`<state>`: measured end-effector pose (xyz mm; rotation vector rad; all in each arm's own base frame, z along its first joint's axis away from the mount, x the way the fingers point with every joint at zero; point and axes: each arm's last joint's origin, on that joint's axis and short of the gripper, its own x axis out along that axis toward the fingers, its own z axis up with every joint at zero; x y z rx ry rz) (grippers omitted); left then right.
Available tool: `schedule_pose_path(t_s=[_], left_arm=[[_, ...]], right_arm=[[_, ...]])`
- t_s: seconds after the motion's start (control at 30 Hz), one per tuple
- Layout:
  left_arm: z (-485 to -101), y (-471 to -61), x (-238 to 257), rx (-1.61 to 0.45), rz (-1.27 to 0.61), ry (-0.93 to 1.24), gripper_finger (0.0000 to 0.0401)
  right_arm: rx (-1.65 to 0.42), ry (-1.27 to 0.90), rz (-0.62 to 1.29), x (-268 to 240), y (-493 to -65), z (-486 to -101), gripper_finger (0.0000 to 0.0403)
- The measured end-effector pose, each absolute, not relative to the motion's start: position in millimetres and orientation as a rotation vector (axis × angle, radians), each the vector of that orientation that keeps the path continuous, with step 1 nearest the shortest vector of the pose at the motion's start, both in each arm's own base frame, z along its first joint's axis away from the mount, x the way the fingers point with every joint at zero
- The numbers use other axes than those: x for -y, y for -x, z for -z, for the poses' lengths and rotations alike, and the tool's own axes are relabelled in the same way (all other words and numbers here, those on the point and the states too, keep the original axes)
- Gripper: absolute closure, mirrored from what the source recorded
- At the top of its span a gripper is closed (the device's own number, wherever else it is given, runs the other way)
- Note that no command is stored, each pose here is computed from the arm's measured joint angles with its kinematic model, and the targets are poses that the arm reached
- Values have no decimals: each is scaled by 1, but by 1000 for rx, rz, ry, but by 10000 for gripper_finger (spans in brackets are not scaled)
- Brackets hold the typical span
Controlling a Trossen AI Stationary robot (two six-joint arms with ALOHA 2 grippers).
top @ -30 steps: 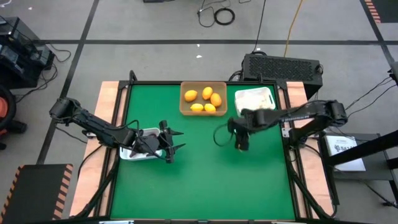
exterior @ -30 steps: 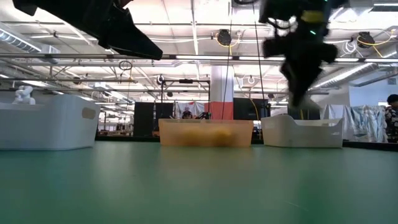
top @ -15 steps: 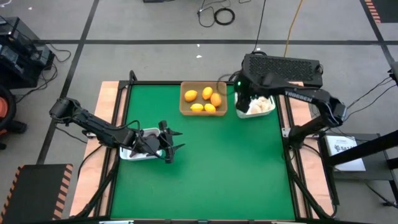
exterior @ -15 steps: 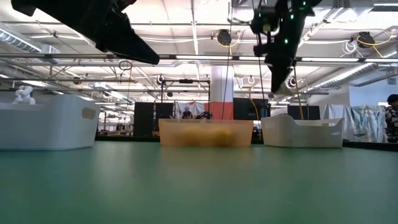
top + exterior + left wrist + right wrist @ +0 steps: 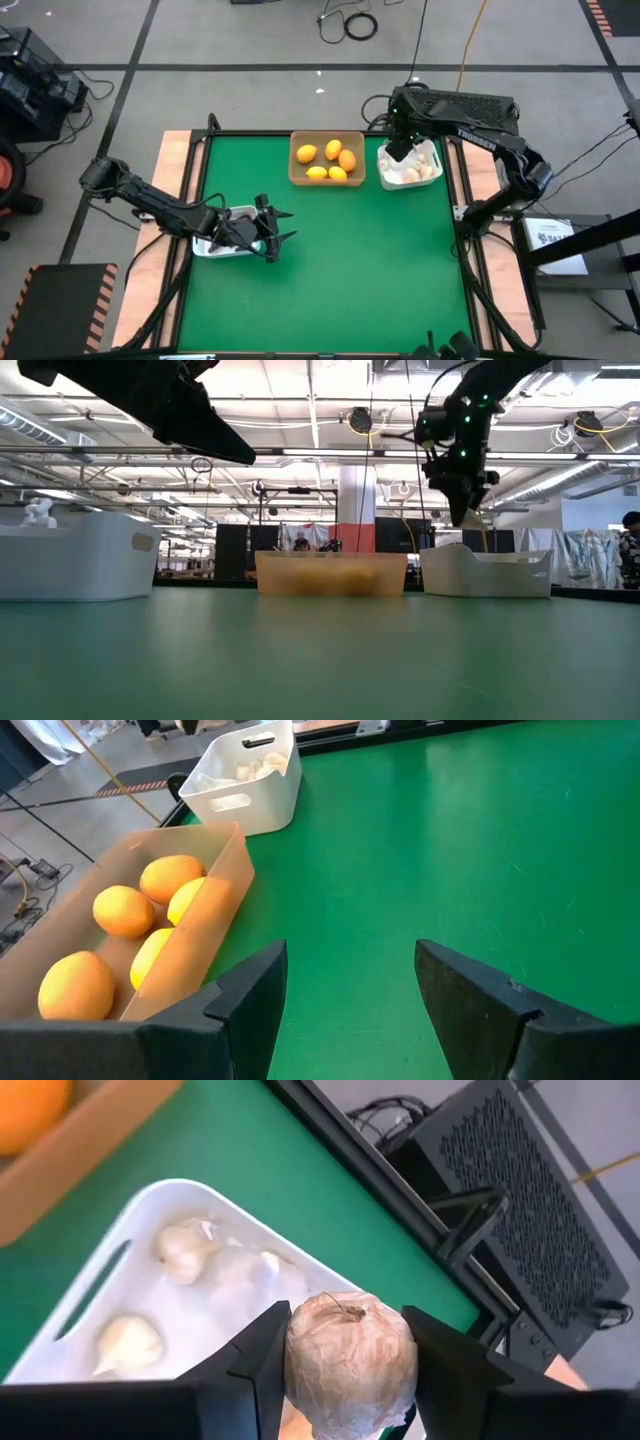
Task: Sort produce into baskets
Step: Put the garlic into the right white bin
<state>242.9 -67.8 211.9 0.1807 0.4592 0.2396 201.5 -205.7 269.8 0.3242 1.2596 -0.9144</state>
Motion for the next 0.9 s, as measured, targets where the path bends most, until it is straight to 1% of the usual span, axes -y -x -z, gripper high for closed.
schedule_pose_path(t_s=[0.33, 0.57, 0.7, 0.9], left_arm=[[-212, -243, 68, -462, -240, -181, 173], [-212, -243, 68, -462, -240, -180, 173], [-212, -243, 68, -462, -240, -180, 173], [-212, -243, 68, -461, -241, -177, 173]], right_arm=[[-1330, -407, 948, 219, -205, -247, 241], [-1423, -503, 986, 225, -206, -223, 240], [-1443, -534, 1004, 229, -208, -214, 224], [-1476, -542, 1000, 231, -209, -207, 180]])
